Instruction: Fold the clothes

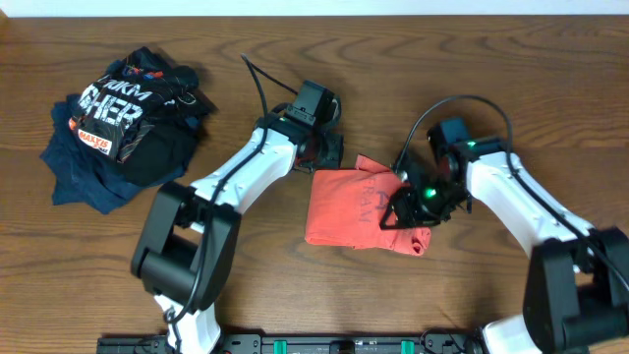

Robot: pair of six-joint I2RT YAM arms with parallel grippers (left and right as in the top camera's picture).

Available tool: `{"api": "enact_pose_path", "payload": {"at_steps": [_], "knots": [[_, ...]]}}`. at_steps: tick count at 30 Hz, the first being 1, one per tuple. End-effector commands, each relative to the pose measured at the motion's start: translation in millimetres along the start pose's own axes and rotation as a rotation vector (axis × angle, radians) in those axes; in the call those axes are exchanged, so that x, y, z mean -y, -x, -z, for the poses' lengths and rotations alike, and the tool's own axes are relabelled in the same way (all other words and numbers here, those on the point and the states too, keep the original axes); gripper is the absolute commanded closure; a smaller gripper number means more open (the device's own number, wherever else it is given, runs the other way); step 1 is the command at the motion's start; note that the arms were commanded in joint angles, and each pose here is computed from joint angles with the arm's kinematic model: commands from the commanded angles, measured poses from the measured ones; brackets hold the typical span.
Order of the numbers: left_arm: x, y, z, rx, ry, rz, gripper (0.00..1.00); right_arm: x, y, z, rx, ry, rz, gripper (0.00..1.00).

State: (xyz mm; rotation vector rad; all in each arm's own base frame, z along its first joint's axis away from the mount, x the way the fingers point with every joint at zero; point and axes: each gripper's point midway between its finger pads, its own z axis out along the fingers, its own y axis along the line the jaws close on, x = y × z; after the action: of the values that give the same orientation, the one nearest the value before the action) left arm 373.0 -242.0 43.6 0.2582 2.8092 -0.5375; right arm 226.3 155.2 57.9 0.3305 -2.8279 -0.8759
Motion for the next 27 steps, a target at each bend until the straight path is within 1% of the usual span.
{"api": "enact_pose_path", "payload": {"at_steps": [1,3,5,6,8,9,10,14,16,18,20,22,26,27], "knots": [[-6.4,-11.8,-18.3,-0.066,0.006,-0.004,0.57,42.4,-9.3,-6.6,-0.048,-0.182,-0.092,0.59],[-12.5,-23.5,-25.1,-0.115,0.024,0.009,0.57,65.7,-10.5,-2.1,-0.047,-0.294,-0.153,0.59],[-17.8,-36.3,-27.0,-0.166,0.042,0.023,0.6,82.7,-7.6,5.2,-0.02,-0.369,-0.195,0.59],[-19.6,-42.3,-26.1,-0.19,0.05,0.029,0.65,89.4,-3.1,8.7,0.004,-0.392,-0.201,0.59],[-23.6,-57.0,-22.7,-0.25,0.071,0.044,0.78,97.2,6.1,12.8,0.046,-0.411,-0.201,0.59],[-25.8,-66.8,-19.8,-0.29,0.084,0.053,0.88,100.5,12.4,14.8,0.074,-0.418,-0.197,0.59],[-28.1,-77.6,-16.2,-0.335,0.1,0.064,0.94,103.7,18.9,16.9,0.102,-0.426,-0.192,0.59],[-31.5,-116.6,-0.1,-0.494,0.16,0.109,0.94,110.5,45.1,23.7,0.206,-0.455,-0.148,0.59],[-28.2,-129.8,7.2,-0.545,0.179,0.124,0.94,111.6,60.5,27.7,0.263,-0.469,-0.109,0.59],[-23.1,-132.5,12.5,-0.549,0.182,0.117,0.94,112.8,72.3,31.8,0.31,-0.482,-0.083,0.58],[-14.1,-127.4,21.2,-0.515,0.167,0.093,0.94,113.0,84.6,36.3,0.352,-0.495,-0.035,0.57],[-9.2,-118.3,33.2,-0.464,0.157,0.081,0.94,112.4,89.7,38.7,0.36,-0.506,0.021,0.56],[-9.0,-83.5,58.8,-0.285,0.163,0.047,0.93,113.0,91.9,51.8,0.362,-0.56,0.068,0.56],[-6.7,-72.2,63.2,-0.233,0.149,0.031,0.89,110.2,92.1,56.9,0.37,-0.564,0.073,0.55]]}}
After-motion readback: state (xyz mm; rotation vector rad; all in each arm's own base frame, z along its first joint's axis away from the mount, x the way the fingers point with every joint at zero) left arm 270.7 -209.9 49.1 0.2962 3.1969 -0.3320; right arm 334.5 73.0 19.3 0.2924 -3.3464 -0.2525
